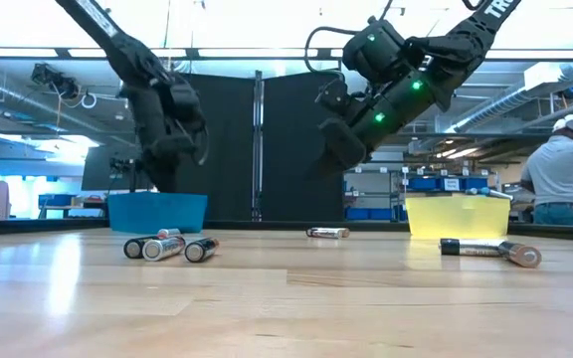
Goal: Sort batteries
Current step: Put the black brown battery into the blue bin, then put the black silver battery into the red bin
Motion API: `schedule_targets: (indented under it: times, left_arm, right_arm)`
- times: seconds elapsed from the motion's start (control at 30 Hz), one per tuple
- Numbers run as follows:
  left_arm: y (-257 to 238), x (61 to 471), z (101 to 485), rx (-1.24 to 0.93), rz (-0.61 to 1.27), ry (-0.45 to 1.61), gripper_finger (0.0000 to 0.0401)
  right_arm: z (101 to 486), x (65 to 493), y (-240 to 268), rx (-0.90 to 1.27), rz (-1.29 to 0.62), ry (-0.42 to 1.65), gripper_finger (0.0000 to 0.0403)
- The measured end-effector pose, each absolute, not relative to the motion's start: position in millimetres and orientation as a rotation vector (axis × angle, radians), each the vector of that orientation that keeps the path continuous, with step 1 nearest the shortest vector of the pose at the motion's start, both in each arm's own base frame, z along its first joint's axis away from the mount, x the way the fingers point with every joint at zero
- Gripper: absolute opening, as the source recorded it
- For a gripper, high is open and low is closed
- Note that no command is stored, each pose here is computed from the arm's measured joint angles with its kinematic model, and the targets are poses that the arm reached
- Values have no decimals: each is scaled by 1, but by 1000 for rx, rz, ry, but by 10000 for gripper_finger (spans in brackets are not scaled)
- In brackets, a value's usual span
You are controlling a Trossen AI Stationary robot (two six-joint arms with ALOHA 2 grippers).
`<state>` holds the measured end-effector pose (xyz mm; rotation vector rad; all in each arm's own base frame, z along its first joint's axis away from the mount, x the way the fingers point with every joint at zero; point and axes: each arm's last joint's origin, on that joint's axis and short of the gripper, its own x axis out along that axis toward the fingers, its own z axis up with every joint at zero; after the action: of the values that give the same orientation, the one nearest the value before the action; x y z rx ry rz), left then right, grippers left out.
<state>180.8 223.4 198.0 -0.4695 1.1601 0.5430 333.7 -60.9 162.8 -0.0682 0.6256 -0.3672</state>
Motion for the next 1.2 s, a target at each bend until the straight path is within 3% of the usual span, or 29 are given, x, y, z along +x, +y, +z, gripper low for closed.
schedule_targets:
  times: [0.17, 0.37, 0.57, 0.73, 0.97, 1.2]
  left_arm:
    - [234, 189, 179, -499, 555, 1220, 52]
    - [240, 194, 165, -541, 542, 1275, 53]
    - [238, 195, 164, -546, 534, 1290, 118]
    - [237, 194, 173, -513, 557, 1262, 137]
    - [232, 192, 210, -416, 634, 1116, 141]
    - [199, 208, 238, -222, 618, 811, 142]
  right_arm:
    - [162, 333, -61, -68, -367, 630, 8]
    - [162, 333, -61, -56, -371, 630, 26]
    - [161, 333, -61, -51, -371, 643, 13]
    - [161, 333, -61, -51, -372, 642, 17]
    - [162, 333, -61, -51, -372, 635, 35]
    - [179, 329, -57, -52, -364, 586, 16]
